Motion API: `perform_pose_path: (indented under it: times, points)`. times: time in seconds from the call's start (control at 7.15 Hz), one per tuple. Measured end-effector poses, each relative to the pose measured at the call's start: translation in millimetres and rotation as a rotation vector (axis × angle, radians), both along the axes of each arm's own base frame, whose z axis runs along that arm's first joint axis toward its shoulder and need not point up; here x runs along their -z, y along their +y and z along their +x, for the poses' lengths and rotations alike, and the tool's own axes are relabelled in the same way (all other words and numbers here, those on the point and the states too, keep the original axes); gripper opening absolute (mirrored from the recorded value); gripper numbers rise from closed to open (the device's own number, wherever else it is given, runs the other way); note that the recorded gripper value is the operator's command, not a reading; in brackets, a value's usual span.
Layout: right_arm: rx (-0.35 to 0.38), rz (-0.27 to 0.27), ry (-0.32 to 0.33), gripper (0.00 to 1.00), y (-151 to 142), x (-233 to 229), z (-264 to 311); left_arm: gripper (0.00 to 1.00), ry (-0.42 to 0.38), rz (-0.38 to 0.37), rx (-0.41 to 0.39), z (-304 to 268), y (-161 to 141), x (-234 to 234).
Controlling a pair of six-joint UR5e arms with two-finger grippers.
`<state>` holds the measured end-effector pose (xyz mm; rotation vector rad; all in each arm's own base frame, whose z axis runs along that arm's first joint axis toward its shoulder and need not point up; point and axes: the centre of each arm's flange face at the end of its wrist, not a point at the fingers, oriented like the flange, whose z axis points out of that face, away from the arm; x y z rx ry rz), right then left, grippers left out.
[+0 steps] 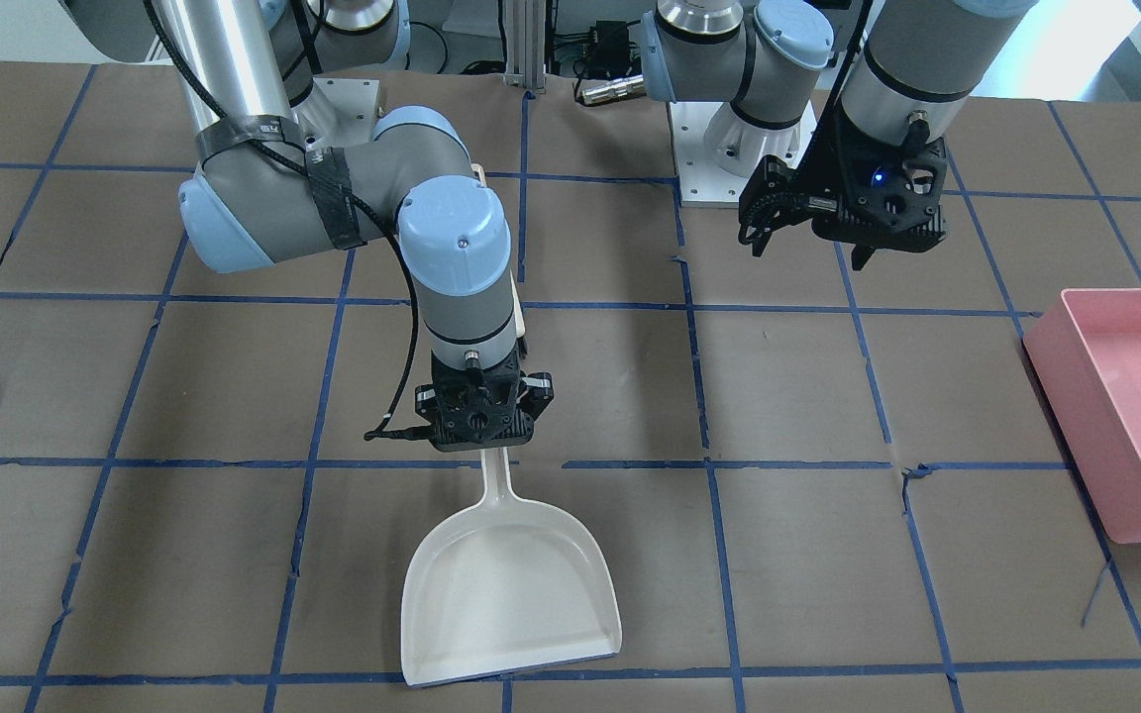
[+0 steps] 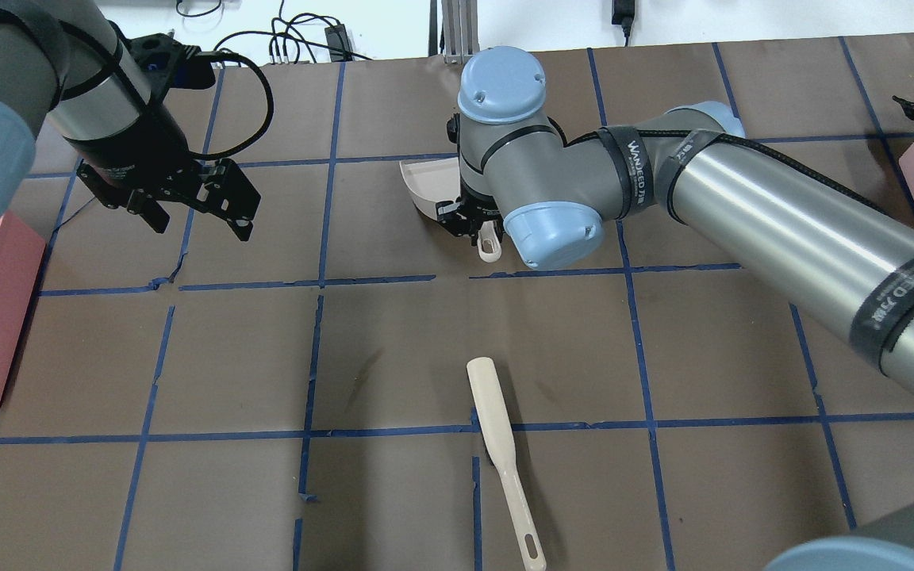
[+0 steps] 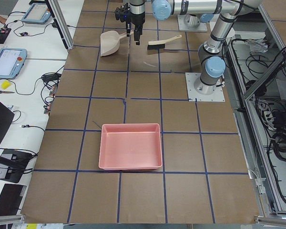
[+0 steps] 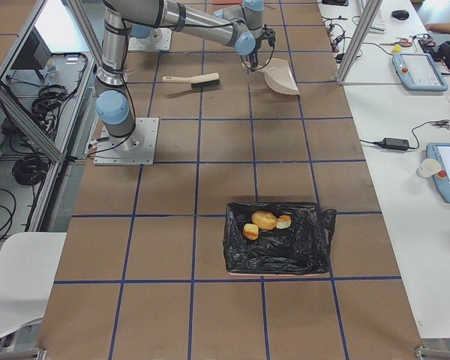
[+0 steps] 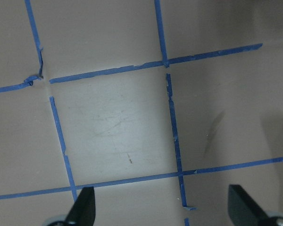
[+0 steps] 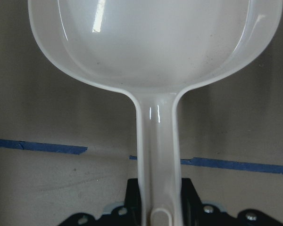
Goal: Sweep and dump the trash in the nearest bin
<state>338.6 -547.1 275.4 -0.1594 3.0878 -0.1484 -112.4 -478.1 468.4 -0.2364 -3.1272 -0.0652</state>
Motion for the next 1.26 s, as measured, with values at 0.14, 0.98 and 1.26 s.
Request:
perform_pose_path:
  times: [0.14, 0.98, 1.26]
  points:
    - [-0.001, -0.001, -0.001, 0.63, -0.5, 1.8, 1.0, 1.0, 0.008, -0.002, 0.003, -1.0, 0.2, 0.0]
    - [-0.001, 0.0, 0.016, 1.0, -4.4, -5.3, -4.9, 1.0, 0.013, 0.008, -0.003, -1.9, 4.3, 5.4]
    - [0.036, 0.016, 0.02, 1.0, -12.3, -54.5, -31.6, 1.0, 0.014, 0.006, -0.003, -2.3, 5.1, 4.5]
